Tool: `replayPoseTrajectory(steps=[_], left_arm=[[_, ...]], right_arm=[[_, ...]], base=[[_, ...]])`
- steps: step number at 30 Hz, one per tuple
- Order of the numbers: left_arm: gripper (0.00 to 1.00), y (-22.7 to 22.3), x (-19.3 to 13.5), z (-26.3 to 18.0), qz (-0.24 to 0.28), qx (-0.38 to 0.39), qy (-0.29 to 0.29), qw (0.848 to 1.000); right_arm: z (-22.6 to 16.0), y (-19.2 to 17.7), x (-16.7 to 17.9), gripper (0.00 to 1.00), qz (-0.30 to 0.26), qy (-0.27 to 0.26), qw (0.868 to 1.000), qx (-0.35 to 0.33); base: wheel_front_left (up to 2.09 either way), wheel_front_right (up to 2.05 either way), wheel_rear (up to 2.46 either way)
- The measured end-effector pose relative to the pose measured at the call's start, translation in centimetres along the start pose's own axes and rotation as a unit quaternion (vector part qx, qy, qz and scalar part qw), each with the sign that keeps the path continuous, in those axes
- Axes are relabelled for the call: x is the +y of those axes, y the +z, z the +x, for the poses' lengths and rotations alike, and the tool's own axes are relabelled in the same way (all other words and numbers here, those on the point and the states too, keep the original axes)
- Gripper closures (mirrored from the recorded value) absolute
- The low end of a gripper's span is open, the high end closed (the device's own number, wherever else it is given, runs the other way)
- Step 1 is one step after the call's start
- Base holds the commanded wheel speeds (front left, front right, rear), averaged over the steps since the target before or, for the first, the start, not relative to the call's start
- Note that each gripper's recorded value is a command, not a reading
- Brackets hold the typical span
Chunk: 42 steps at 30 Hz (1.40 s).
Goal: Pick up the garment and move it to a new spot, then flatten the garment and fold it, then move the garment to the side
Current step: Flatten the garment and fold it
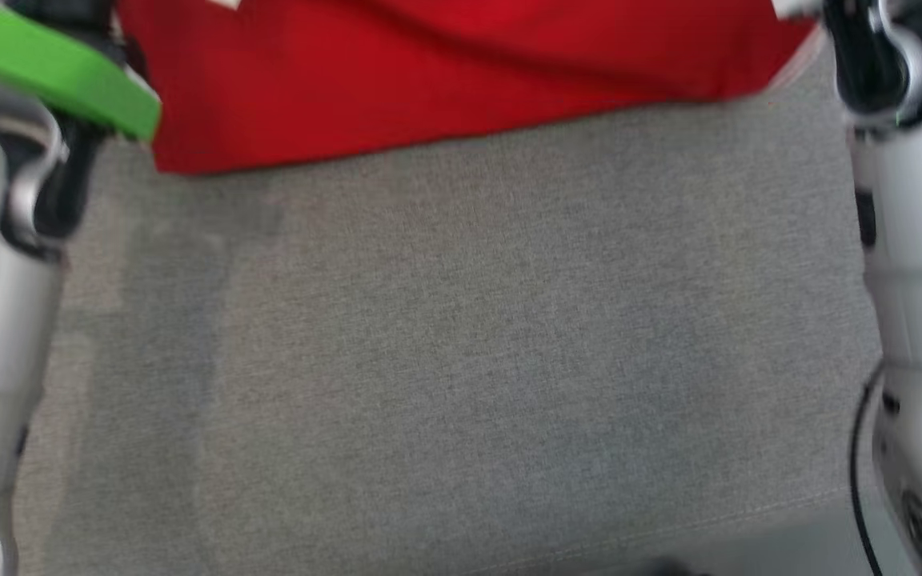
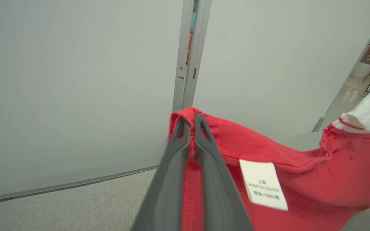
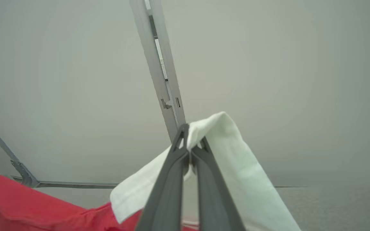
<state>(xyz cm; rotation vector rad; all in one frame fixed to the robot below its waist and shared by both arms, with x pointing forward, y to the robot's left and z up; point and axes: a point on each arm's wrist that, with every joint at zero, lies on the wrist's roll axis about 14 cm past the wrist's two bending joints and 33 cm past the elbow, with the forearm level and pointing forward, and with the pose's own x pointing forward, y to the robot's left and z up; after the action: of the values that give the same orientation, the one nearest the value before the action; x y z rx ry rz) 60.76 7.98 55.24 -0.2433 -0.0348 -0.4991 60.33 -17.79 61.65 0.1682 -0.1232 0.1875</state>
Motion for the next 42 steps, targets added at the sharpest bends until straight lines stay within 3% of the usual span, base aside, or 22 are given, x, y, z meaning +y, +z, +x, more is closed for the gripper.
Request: replayPoseTrajectory(steps=[4, 8, 13, 16, 18, 23, 29, 35, 42], left_arm=[[1.00, 0.6, 2.0, 3.4, 0.011, -0.044, 0.014, 0.999], [1.00, 6.4, 0.8, 6.2, 0.026, -0.148, 0.002, 0.989], [1.00, 13.2, -2.5, 6.3, 0.039, -0.235, -0.035, 0.971], [1.00, 14.4, -3.1, 5.6, 0.040, -0.251, -0.045, 0.966], [1.00, 13.2, -2.8, 5.2, 0.039, -0.242, -0.043, 0.968], [1.00, 1.3, -1.3, 2.9, -0.003, -0.116, -0.014, 0.993], [1.00, -7.4, -0.2, -2.4, -0.050, -0.008, 0.033, 0.998], [1.00, -10.8, -1.8, -7.5, -0.080, 0.046, 0.052, 0.994], [1.00, -11.6, -3.3, -13.4, -0.088, 0.075, 0.071, 0.991]], right_arm=[[3.6, 3.8, -0.2, 1.00, -0.041, 0.004, 0.994, -0.100], [4.3, 11.8, 0.6, 1.00, -0.098, 0.015, 0.967, -0.233], [3.2, 16.1, 1.6, 1.00, -0.142, 0.025, 0.950, -0.277], [2.8, 16.3, 0.7, 1.00, -0.145, 0.016, 0.949, -0.279], [2.9, 13.8, -0.6, 1.00, -0.148, 0.006, 0.957, -0.249], [0.9, 0.3, -5.3, 1.00, -0.110, -0.040, 0.989, -0.094], [-5.0, -9.5, -8.2, 1.00, -0.045, -0.095, 0.994, 0.023], [-11.4, -13.9, -8.7, 1.00, -0.006, -0.126, 0.986, 0.111], [-17.2, -13.8, -6.6, 1.00, -0.013, -0.117, 0.983, 0.142]], base=[[0.00, 0.00, 0.00], [0.00, 0.00, 0.00], [0.00, 0.00, 0.00], [0.00, 0.00, 0.00], [0.00, 0.00, 0.00], [0.00, 0.00, 0.00], [0.00, 0.00, 0.00], [0.00, 0.00, 0.00], [0.00, 0.00, 0.00]])
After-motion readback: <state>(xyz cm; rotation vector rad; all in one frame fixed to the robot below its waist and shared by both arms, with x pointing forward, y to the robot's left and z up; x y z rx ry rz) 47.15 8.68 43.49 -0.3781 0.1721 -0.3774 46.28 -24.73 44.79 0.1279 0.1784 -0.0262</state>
